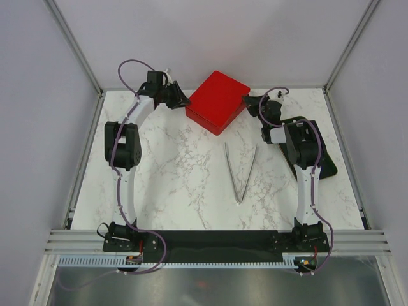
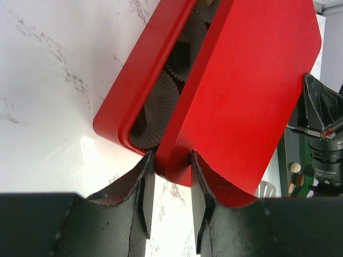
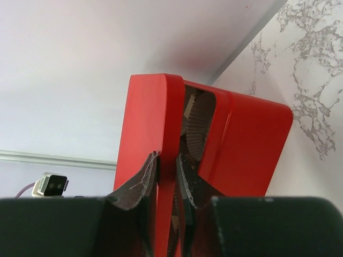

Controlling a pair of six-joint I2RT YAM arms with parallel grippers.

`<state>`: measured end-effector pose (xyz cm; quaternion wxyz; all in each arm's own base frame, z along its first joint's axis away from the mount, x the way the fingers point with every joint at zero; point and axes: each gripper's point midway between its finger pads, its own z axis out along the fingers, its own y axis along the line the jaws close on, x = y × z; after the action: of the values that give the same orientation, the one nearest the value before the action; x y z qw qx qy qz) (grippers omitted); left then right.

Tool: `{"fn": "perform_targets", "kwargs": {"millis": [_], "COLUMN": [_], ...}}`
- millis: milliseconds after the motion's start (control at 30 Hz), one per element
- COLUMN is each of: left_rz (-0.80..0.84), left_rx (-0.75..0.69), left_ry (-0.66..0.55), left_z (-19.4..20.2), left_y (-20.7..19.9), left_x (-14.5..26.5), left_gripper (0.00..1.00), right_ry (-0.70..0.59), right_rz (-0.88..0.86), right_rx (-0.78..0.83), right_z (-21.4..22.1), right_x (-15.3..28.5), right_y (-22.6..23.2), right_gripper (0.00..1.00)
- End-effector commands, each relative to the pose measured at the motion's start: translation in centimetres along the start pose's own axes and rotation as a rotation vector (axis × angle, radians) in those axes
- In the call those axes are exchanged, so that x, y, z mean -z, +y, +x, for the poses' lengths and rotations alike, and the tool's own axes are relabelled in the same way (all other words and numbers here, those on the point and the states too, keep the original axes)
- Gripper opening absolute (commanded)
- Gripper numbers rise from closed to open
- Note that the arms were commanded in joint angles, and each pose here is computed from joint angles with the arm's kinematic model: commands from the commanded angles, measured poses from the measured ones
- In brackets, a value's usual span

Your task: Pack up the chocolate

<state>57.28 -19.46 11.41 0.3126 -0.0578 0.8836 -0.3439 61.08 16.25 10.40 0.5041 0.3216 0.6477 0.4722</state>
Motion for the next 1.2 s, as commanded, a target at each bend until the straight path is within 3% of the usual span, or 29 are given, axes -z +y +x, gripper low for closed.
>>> {"fn": "perform_targets", "kwargs": {"millis": [0,467,767,1167], "left_rz": [-0.047,-0.144,-0.215,-0.186], "left_rx": [-0.059,-0.061,-0.068,-0.094], "left_ry": [-0.050,-0.051,-0.072,-0.085], "left_z": [-1.5,-1.2,-1.8,-2.5], "left_y": [1.1,4.2,5.7,4.5], "left_x": [-1.0,-1.4,-0.9,0.4], "left_gripper": [0.32,0.39,0.55,0.67], "right_ry": [-0.033,0.010,0.016,-0.033], "right_rz": [-0.079,-0.031,-0.020,0.022], "right_rx": [0.057,0.057,0.074,0.061], "right_z": [-0.9,0.3,0.5,0.9], "right_x": [-0.2,-0.8,-0.8,-0.3], "right_y": [2.1,-0.5,-0.7,-1.8], "right_gripper": [0.00,0.00,0.00,0.00]}}
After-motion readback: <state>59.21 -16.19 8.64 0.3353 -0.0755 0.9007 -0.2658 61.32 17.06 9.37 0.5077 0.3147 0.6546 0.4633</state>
